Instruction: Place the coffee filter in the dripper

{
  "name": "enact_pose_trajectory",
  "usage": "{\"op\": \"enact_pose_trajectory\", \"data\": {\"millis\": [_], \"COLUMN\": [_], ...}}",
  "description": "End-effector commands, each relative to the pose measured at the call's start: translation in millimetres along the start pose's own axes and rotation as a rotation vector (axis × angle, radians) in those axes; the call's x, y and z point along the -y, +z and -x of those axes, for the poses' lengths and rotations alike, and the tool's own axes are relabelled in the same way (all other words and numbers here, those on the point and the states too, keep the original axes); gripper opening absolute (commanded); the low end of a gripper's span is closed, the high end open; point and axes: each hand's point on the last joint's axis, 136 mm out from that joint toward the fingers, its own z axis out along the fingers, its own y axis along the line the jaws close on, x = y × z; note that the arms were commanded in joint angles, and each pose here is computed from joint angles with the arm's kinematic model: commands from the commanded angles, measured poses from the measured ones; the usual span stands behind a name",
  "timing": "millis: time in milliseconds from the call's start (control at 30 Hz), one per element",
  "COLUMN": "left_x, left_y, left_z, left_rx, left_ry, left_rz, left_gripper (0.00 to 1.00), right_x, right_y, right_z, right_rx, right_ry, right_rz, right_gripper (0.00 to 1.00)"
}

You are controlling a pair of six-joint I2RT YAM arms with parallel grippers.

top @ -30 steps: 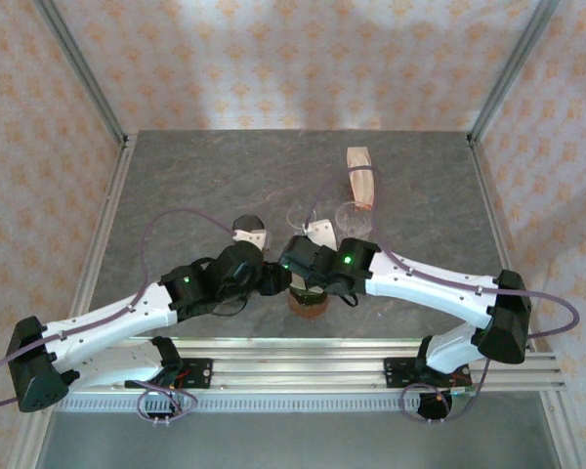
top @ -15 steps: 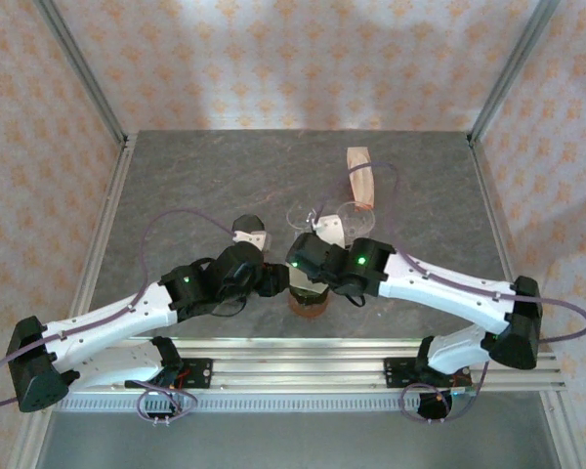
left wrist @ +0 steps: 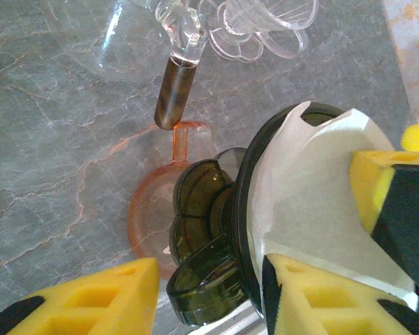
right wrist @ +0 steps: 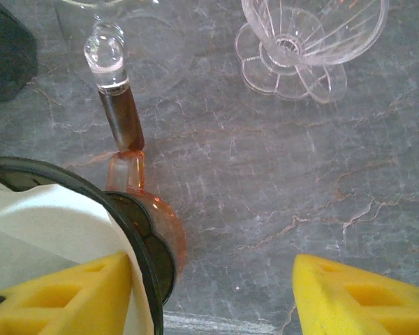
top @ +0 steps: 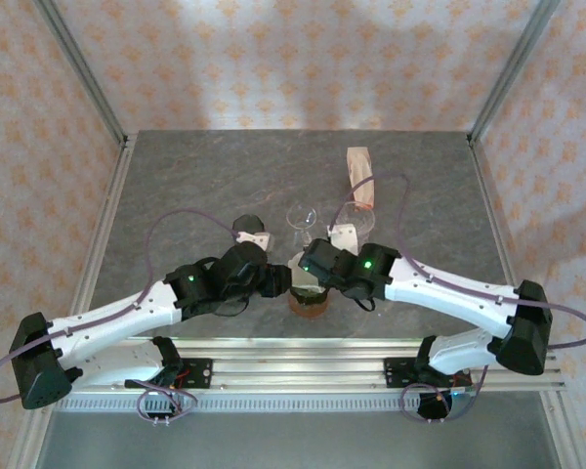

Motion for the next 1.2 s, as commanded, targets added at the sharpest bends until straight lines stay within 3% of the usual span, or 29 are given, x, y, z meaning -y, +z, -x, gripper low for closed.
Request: {"op": "enact_pose_trajectory", "data": {"millis": [0,67,100,133,833,1167], "left_x": [-1,-1,0,0,-1,0], "left_y": [-1,-2,-4,-5,-1,-1], "left_z": [-1,-1,1,1,1,0], "left_rx": [-0.001,0.004,0.01,0.012,0.013,0.009], "left_ry": [0.016,0.015,0.014,0.012,0.009,0.007], "left_rz": [0.006,0.006,0.002,0.001,0.002,0.001], "left_gripper": [0.44,0.45,0.47,0.48,0.52,0.52], "right_x": [3,-2,-5,-7,-25,-20], "right_y": [-4,-8,-12,-14,-6,-13], "right_z": [2,7,9,11,-16,14], "right_rx": [0.009,0.028,0.037,0.04,-0.105,-0.059], "right_ry": [0.038,0.031,0.029,0.027,-0.037,0.042], "right_rz": [0.021,0.053,0.074,0.086,0.125,0.134], "right_gripper": [0.62,0.64,0.77,0.79,0.81,0.83]}}
